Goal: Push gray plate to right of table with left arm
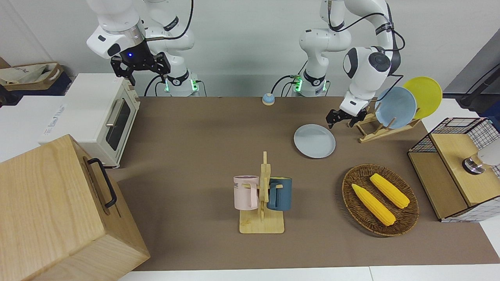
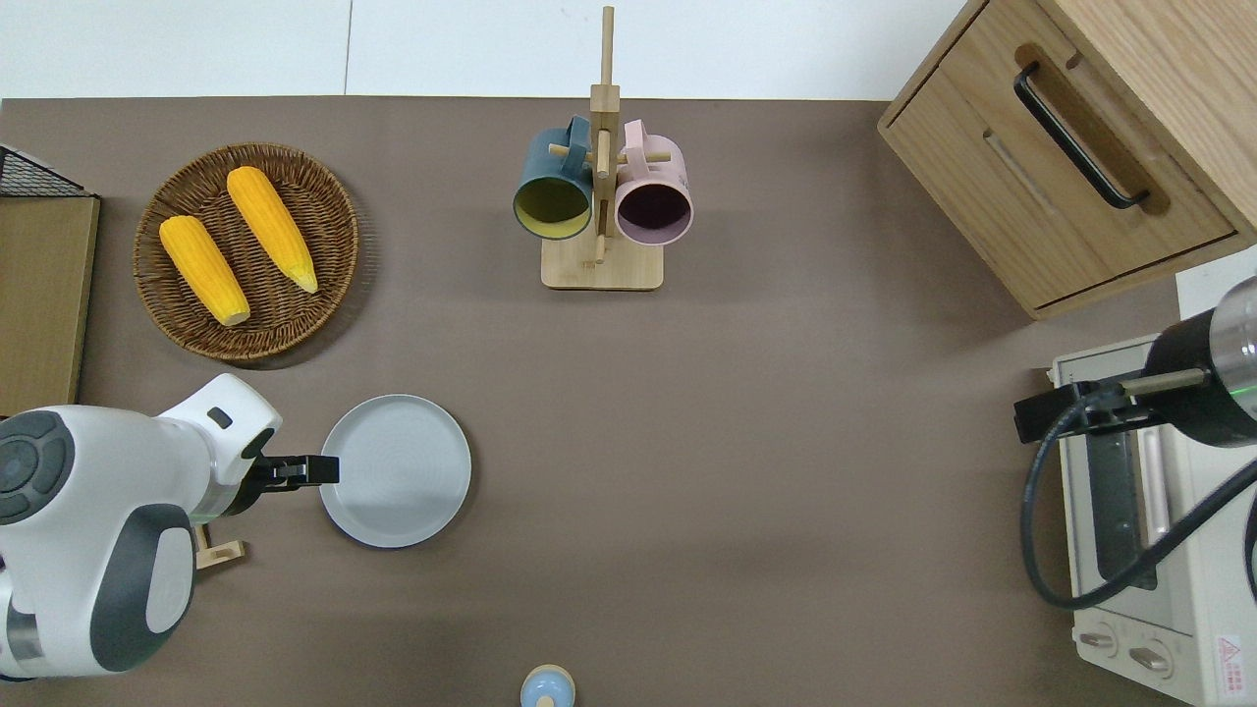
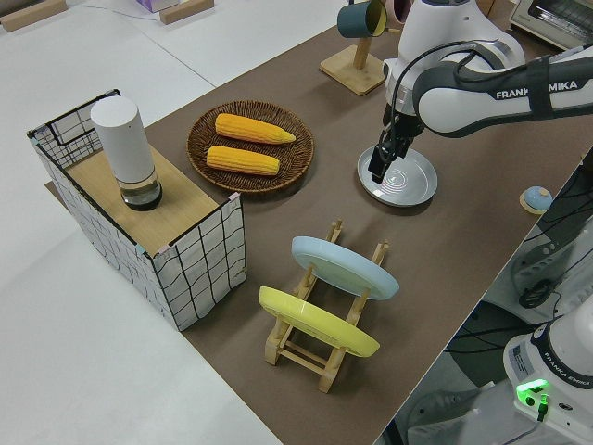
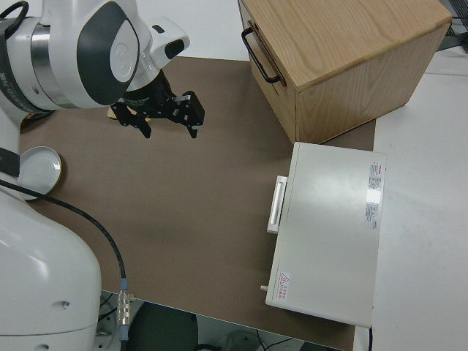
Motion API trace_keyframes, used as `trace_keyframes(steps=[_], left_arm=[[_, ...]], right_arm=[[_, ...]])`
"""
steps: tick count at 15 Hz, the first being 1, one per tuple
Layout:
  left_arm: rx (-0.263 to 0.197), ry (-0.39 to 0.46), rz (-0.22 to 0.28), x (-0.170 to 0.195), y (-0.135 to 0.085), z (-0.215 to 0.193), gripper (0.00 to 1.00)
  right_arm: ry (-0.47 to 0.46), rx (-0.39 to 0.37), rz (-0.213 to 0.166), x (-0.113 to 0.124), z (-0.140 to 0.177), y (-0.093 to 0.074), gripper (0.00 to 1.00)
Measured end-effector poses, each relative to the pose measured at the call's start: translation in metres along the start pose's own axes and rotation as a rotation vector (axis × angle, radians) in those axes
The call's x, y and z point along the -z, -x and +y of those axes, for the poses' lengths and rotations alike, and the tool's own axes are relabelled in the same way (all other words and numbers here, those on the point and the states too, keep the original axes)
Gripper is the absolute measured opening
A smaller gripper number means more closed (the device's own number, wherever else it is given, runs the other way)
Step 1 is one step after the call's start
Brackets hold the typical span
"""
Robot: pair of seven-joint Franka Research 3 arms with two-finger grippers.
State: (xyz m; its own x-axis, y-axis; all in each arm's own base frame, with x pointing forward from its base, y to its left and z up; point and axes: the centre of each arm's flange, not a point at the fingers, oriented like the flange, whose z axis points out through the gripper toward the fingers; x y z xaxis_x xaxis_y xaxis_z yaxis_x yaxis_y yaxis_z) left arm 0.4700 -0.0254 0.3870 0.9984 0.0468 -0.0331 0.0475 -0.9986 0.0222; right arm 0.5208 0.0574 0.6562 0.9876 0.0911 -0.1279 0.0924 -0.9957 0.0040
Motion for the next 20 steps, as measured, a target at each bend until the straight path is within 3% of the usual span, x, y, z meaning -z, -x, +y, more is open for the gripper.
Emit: trace_keyframes(steps=[5,20], left_arm=[[0.006,0.005,0.024,-0.029,0.007,-0.002,1.0],[0.005,0.001,0.015,-0.075,0.007,-0.001,1.0]], right_arm=[[0.0,0.0,0.0,0.0,0.0,0.0,0.99],[0.0,0.0,0.0,0.0,0.0,0.0,0.99]])
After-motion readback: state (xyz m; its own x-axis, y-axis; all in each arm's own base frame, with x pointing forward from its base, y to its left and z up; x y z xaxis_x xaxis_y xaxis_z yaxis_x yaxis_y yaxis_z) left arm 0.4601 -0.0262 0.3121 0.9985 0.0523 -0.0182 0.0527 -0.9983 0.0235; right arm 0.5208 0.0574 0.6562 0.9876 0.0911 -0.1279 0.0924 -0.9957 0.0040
